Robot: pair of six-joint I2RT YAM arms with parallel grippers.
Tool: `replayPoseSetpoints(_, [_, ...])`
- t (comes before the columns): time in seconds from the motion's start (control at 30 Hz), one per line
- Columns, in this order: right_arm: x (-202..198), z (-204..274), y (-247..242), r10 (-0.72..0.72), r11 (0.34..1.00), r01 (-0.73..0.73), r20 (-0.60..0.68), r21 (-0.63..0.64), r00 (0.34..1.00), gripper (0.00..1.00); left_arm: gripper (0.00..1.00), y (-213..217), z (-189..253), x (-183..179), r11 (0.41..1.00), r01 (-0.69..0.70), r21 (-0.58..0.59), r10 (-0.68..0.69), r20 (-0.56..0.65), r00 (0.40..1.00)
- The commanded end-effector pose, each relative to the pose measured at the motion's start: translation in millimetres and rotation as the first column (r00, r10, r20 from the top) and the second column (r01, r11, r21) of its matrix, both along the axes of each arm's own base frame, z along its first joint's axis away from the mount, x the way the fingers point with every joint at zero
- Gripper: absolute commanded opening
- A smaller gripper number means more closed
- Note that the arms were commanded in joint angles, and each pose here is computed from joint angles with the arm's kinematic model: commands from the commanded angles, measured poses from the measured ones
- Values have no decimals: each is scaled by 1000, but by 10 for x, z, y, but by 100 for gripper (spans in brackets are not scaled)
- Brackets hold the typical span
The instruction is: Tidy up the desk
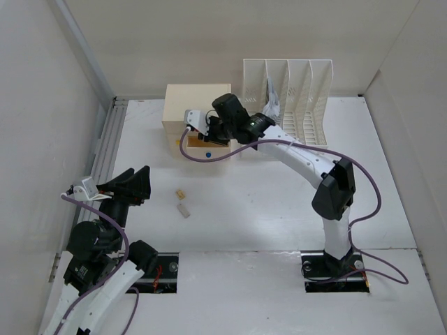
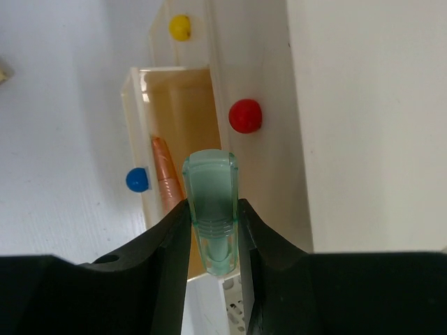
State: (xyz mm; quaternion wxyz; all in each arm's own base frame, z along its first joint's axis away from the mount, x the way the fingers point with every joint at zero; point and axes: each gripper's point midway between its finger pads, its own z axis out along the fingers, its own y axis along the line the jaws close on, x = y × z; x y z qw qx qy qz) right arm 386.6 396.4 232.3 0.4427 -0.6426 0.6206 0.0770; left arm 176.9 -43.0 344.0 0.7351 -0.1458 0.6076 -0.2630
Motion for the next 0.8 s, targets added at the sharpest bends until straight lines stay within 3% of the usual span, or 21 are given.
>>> replayPoseSetpoints(0.0, [245,170,-19,-76,996,72,65,53,995,0,57,31,105,-6,1000,-13,-20,14,38,999])
replayPoseSetpoints(0.03, [258,170,-33,-84,995,81,70,49,994,3,57,31,105,-6,1000,-13,-20,14,38,999])
replayPoseSetpoints(0.07, [268,112,-23,-84,996,81,63,41,994,10,57,31,105,-6,1000,-13,-20,14,38,999])
replayPoseSetpoints(0.1, [304,111,-61,-93,995,90,63,41,994,25,57,31,105,-6,1000,-13,-20,14,38,999])
replayPoseSetpoints(0.17, [283,93,-59,-85,996,83,53,37,995,36,57,31,105,-6,1000,-13,-20,14,38,999])
replayPoseSetpoints(0.27, [264,22,-50,-76,997,75,42,33,996,41,57,31,105,-6,1000,-13,-20,14,38,999])
replayPoseSetpoints(0.57, [132,135,-17,-22,997,21,26,70,999,40,57,31,105,-6,1000,-13,-20,14,38,999])
replayPoseSetpoints(0.67, [-18,222,60,47,992,-46,-3,118,999,31,57,31,105,-6,1000,-13,-20,14,38,999])
replayPoseSetpoints(0.7, [-97,236,96,86,987,-83,-19,136,996,19,57,31,105,-6,1000,-13,-20,14,38,999])
replayPoseSetpoints(0.77, [-361,277,201,213,961,-195,-75,194,974,7,57,31,105,-6,1000,-13,-20,14,38,999])
